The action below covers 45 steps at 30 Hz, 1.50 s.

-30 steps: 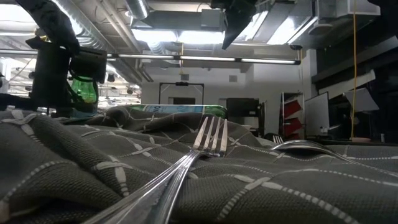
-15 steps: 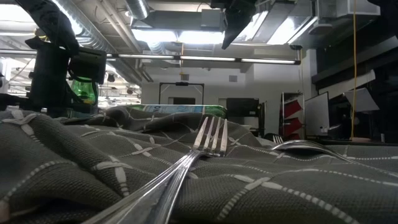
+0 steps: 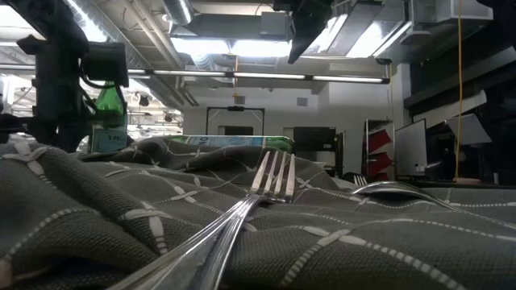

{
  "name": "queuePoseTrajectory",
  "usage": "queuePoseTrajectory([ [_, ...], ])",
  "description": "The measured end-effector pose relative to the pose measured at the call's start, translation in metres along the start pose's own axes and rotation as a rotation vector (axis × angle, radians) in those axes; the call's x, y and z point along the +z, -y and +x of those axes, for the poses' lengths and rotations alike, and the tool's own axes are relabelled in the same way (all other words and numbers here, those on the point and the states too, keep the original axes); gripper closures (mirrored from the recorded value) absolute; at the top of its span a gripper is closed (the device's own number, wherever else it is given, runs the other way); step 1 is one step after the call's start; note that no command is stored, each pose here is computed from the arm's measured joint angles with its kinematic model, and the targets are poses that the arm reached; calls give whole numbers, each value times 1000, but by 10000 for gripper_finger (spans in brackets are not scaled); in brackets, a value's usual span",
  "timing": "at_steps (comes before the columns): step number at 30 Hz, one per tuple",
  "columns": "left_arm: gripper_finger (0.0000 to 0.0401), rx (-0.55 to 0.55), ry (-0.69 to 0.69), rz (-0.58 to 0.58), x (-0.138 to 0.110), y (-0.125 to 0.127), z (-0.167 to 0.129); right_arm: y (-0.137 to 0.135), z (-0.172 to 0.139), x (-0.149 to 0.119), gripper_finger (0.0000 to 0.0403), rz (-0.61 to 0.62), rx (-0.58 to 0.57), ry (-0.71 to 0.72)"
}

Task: Sort silverware
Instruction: Put the silver spoon into the silverware tray

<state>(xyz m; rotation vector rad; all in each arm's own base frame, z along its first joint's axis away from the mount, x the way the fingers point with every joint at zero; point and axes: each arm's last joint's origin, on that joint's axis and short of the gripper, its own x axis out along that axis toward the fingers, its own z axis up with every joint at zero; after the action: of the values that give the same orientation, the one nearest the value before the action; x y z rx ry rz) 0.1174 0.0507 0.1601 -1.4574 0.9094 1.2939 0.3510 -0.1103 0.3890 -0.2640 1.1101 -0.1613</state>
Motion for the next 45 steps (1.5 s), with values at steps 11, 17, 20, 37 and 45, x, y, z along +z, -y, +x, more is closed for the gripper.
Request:
queuePoseTrajectory([
  [11,399,-190,-34,51,-3,-9,-21,0,0,0,318,0,0,-4],
  [17,398,-230,-45,72,-4,-11,-25,-1,0,-1,318,-2,4,-15],
  [20,398,-231,-45,72,-4,-11,-25,-1,0,-2,318,-2,5,-17],
  [37,398,-225,2,13,-2,-11,-25,-1,0,-2,318,-2,4,-17],
  [45,398,-216,45,-39,-1,-11,-25,-1,0,-2,318,-2,5,-18],
])
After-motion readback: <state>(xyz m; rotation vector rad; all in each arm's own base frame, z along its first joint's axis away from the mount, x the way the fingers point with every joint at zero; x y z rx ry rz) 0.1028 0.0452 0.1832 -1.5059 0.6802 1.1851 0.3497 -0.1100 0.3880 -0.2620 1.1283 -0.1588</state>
